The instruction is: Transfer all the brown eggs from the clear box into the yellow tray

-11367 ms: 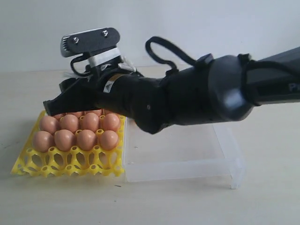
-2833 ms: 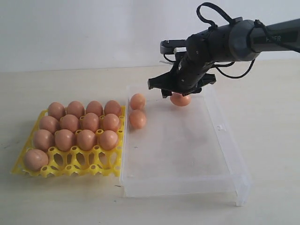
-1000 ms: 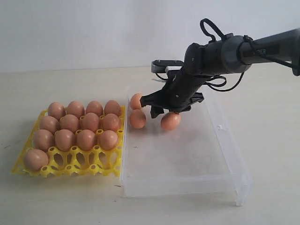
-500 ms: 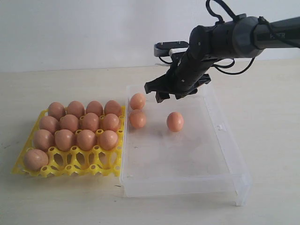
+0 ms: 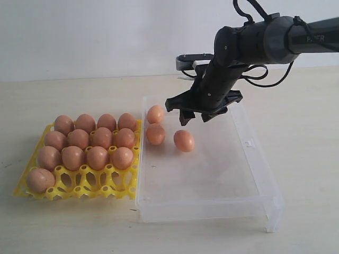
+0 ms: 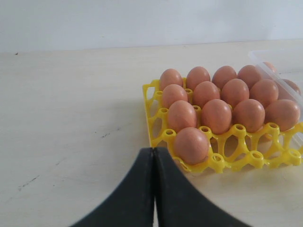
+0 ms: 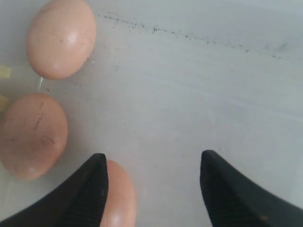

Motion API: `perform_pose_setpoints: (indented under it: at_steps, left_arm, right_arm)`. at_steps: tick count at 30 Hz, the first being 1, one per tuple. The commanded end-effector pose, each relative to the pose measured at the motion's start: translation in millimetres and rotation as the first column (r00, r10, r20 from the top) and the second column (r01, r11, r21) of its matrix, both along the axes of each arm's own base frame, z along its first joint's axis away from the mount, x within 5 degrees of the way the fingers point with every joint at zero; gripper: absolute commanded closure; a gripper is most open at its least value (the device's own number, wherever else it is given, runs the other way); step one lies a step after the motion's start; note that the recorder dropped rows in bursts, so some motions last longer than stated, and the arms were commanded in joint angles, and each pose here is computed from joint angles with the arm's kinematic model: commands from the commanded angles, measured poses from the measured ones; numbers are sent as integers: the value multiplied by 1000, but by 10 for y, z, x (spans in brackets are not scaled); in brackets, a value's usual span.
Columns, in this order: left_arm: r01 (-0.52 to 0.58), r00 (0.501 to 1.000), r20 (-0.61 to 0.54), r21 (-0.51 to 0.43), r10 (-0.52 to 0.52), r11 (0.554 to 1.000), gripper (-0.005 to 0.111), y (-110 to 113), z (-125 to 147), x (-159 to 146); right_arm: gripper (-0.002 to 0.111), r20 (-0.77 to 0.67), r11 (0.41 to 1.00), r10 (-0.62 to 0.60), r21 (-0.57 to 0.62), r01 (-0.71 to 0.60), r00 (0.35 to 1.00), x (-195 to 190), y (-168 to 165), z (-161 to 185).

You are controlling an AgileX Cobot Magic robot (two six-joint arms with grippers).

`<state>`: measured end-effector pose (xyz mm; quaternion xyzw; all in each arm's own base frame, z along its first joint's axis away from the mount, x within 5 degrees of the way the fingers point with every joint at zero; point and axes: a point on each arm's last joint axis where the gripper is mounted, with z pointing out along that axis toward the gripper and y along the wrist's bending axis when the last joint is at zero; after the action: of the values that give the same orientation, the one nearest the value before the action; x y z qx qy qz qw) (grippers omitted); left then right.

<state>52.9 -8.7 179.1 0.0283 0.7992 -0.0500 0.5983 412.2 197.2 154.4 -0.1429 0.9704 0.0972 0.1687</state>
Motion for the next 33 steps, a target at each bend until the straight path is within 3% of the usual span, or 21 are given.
perform_pose_setpoints:
  at_steps: [1, 17, 33]
  left_arm:
    - [-3, 1000, 19, -1, 3, 1000, 107, 2, 25, -1]
    - [-3, 1000, 19, -1, 3, 1000, 107, 2, 25, -1]
    - [-3, 1000, 19, -1, 3, 1000, 107, 2, 25, -1]
  right_arm:
    - [52, -22, 999, -22, 36, 23, 1000, -2, 13, -5]
    - [52, -28, 983, 149, 108, -145, 988, -284, 516, 57]
    - [52, -64, 980, 194, 67, -190, 979, -312, 532, -116]
